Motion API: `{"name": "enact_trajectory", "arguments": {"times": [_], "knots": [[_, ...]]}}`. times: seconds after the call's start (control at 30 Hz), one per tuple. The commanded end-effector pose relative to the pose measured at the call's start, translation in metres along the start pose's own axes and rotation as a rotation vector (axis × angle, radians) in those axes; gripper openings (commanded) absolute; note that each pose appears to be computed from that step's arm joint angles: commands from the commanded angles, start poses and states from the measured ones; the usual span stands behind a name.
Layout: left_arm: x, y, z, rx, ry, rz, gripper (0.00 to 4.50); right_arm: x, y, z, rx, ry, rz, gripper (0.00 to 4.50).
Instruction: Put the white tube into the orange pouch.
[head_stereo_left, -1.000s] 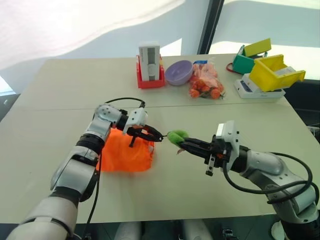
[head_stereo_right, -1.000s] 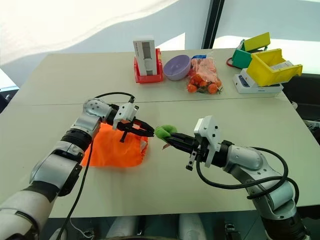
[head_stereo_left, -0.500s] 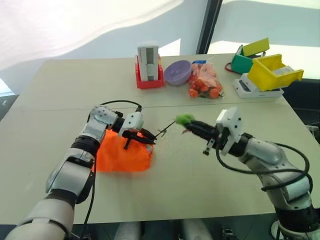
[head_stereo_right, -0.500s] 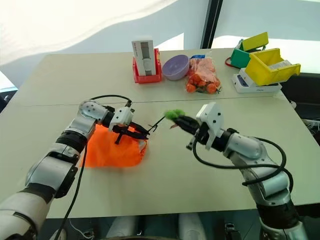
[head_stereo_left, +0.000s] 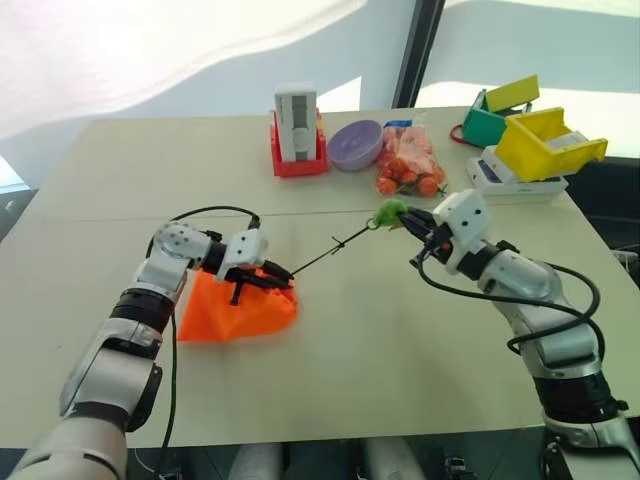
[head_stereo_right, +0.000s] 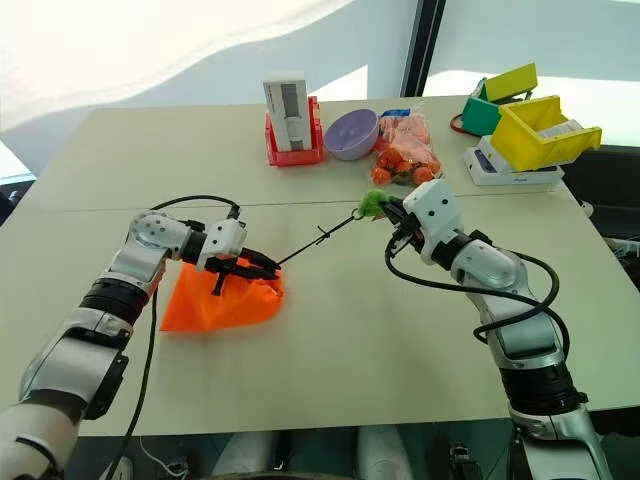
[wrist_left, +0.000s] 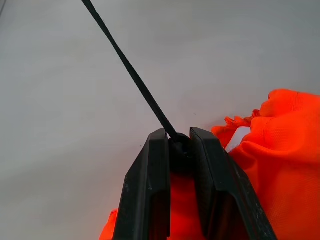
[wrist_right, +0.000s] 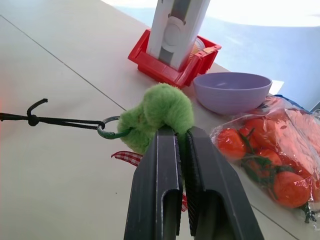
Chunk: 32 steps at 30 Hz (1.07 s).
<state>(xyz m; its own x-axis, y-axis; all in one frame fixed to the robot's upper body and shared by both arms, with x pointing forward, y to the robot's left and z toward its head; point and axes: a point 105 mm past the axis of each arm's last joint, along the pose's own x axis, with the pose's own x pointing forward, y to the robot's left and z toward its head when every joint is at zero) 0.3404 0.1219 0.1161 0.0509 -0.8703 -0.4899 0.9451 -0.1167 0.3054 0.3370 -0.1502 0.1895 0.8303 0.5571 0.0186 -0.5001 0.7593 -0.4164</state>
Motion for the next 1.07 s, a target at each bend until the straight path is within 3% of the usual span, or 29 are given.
{"name": "enact_trajectory", "arguments": {"times": [0.03, 0.07, 0.1, 0.27, 0.3, 0.53, 0.63, 0.83, 1.07], "knots": [[-0.011, 0.001, -0.003, -0.103, -0.013, 0.044, 0.64, -0.002, 0.001, 0.009, -0.015, -0.018, 0.024, 0.0], [-0.012, 0.004, 0.0, -0.127, -0.035, 0.069, 1.16, -0.002, 0.01, 0.006, 0.007, 0.0, 0.075, 0.0], [-0.014, 0.008, 0.003, -0.133, -0.053, 0.111, 1.44, -0.002, 0.019, 0.004, 0.008, 0.01, 0.118, 0.71], [-0.033, 0.018, 0.011, -0.232, -0.151, 0.291, 4.0, -0.008, 0.034, -0.003, -0.02, 0.043, 0.165, 3.07], [-0.043, 0.017, 0.011, -0.285, -0.189, 0.337, 4.06, -0.011, 0.036, -0.006, -0.018, 0.052, 0.175, 3.58], [-0.107, 0.002, -0.016, -0.568, -0.301, 0.748, 4.06, -0.032, 0.037, -0.024, 0.073, 0.073, 0.187, 3.58], [-0.126, -0.019, -0.039, -0.642, -0.284, 0.942, 4.06, -0.042, 0.029, -0.038, 0.15, 0.087, 0.159, 3.58], [-0.126, -0.068, -0.072, -0.71, -0.103, 1.073, 4.06, -0.057, 0.019, -0.052, 0.282, 0.073, 0.14, 3.58], [-0.121, -0.092, -0.075, -0.676, -0.049, 1.1, 4.06, -0.056, 0.025, -0.054, 0.296, 0.073, 0.178, 3.58]]}}
